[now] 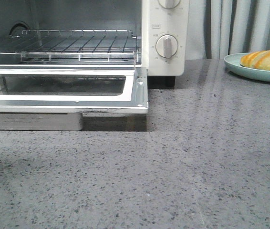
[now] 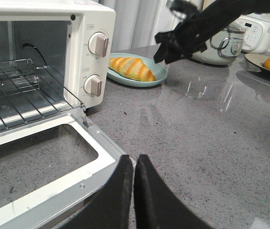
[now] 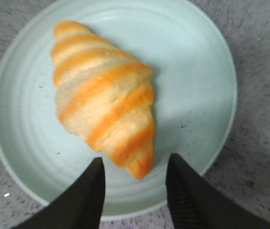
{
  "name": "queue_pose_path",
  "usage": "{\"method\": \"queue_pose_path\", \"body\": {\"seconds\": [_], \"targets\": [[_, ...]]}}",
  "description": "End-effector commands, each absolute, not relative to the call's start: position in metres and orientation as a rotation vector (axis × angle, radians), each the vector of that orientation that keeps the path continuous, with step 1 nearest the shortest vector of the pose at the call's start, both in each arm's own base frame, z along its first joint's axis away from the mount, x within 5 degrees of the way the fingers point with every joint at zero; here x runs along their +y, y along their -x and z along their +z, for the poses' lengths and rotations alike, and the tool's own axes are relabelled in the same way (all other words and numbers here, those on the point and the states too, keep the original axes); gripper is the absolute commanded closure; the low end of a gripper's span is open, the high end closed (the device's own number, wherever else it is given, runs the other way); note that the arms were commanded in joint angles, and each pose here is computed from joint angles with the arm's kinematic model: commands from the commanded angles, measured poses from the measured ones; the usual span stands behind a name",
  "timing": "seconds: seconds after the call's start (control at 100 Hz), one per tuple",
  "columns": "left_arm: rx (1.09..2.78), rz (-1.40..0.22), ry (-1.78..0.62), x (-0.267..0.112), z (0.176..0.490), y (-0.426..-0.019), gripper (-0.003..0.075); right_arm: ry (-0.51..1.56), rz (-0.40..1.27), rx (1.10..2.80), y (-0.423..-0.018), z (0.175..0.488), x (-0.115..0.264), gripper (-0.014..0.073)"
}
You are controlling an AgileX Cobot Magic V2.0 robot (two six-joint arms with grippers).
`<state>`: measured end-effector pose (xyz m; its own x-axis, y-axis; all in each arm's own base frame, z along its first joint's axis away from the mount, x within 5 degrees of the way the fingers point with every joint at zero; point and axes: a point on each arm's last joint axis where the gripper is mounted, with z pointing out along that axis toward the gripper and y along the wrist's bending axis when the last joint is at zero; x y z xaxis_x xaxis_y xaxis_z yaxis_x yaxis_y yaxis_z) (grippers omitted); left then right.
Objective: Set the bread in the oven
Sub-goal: 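Lower the right gripper over the croissant on the blue plate and grasp it, then carry the croissant with the right gripper into the oven onto the rack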
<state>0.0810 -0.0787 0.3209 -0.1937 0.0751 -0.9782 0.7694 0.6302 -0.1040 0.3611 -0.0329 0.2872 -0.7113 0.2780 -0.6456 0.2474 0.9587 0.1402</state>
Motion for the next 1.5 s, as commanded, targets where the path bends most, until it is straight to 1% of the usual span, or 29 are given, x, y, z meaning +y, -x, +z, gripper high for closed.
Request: {"method": "queue_pose_path", "body": {"seconds": [0.0,0.19,0.24,0.29,0.33,0.34,0.36,0.37,0.39,0.45,0.5,0.57,0.65,0.69,0.74,0.83,0.87,0.93,1.02,1.11,1.22,1.35,1.49], "targets": [[1.635,-0.79,-0.646,-0.08,0.332,-0.081,0.0742,-0.331,0.044,2.271,-0.372,0.302,-0.037,0.0319],[1.631,-0.818,-0.636,-0.08,0.333,-0.08,0.0742,-0.342,0.051,2.336,-0.386,0.273,-0.036,0.0321],[1.631,-0.821,-0.636,-0.081,0.333,-0.08,0.0742,-0.345,0.05,2.355,-0.388,0.267,-0.036,0.0336],[1.632,-0.825,-0.641,-0.081,0.333,-0.079,0.0742,-0.348,0.049,2.377,-0.39,0.261,-0.036,0.0414],[1.634,-0.831,-0.64,-0.081,0.333,-0.079,0.0742,-0.35,0.048,2.389,-0.39,0.258,-0.036,0.0533],[1.636,-0.835,-0.64,-0.081,0.333,-0.079,0.0742,-0.35,0.048,2.389,-0.39,0.258,-0.036,0.0581],[1.639,-0.841,-0.637,-0.081,0.333,-0.079,0.0742,-0.35,0.048,2.39,-0.39,0.258,-0.036,0.063],[1.64,-0.843,-0.635,-0.081,0.333,-0.079,0.0742,-0.35,0.048,2.39,-0.39,0.258,-0.036,0.0677],[1.642,-0.846,-0.632,-0.081,0.333,-0.079,0.0742,-0.355,0.055,2.386,-0.39,0.259,-0.036,0.0664],[1.645,-0.855,-0.639,-0.082,0.333,-0.078,0.0742,-0.356,0.063,2.354,-0.39,0.265,-0.036,0.0665],[1.646,-0.863,-0.649,-0.082,0.332,-0.077,0.0742,-0.327,0.055,2.31,-0.388,0.275,-0.036,0.0665],[1.649,-0.877,-0.666,-0.083,0.332,-0.076,0.0742,-0.289,0.049,2.223,-0.381,0.299,-0.034,0.0665],[1.65,-0.885,-0.677,-0.084,0.332,-0.075,0.0742,-0.253,0.061,2.107,-0.363,0.338,-0.026,0.0665],[1.65,-0.886,-0.678,-0.084,0.332,-0.075,0.0742,-0.201,0.057,2.057,-0.35,0.359,-0.019,0.0665],[1.65,-0.886,-0.678,-0.084,0.332,-0.075,0.0742,-0.105,0.052,2.016,-0.332,0.381,-0.005,0.0665],[1.649,-0.877,-0.666,-0.083,0.332,-0.076,0.0742,0.058,0.107,1.951,-0.297,0.414,0.031,0.0664],[1.647,-0.867,-0.654,-0.083,0.332,-0.077,0.0742,0.149,0.163,1.89,-0.275,0.431,0.054,0.0664],[1.644,-0.857,-0.645,-0.082,0.333,-0.078,0.0742,0.249,0.249,1.814,-0.252,0.447,0.08,0.0664],[1.641,-0.847,-0.638,-0.081,0.333,-0.078,0.0742,0.391,0.384,1.719,-0.221,0.461,0.116,0.0663],[1.641,-0.847,-0.638,-0.081,0.333,-0.078,0.0742,0.529,0.511,1.689,-0.201,0.461,0.152,0.0663],[1.641,-0.847,-0.638,-0.081,0.333,-0.078,0.0742,0.676,0.591,1.734,-0.195,0.441,0.196,0.0663],[1.642,-0.848,-0.641,-0.082,0.333,-0.078,0.0742,0.731,0.587,1.801,-0.216,0.408,0.229,0.0663],[1.642,-0.871,-0.671,-0.083,0.333,-0.075,0.0742,0.692,0.589,1.803,-0.245,0.381,0.249,0.0664]]}}
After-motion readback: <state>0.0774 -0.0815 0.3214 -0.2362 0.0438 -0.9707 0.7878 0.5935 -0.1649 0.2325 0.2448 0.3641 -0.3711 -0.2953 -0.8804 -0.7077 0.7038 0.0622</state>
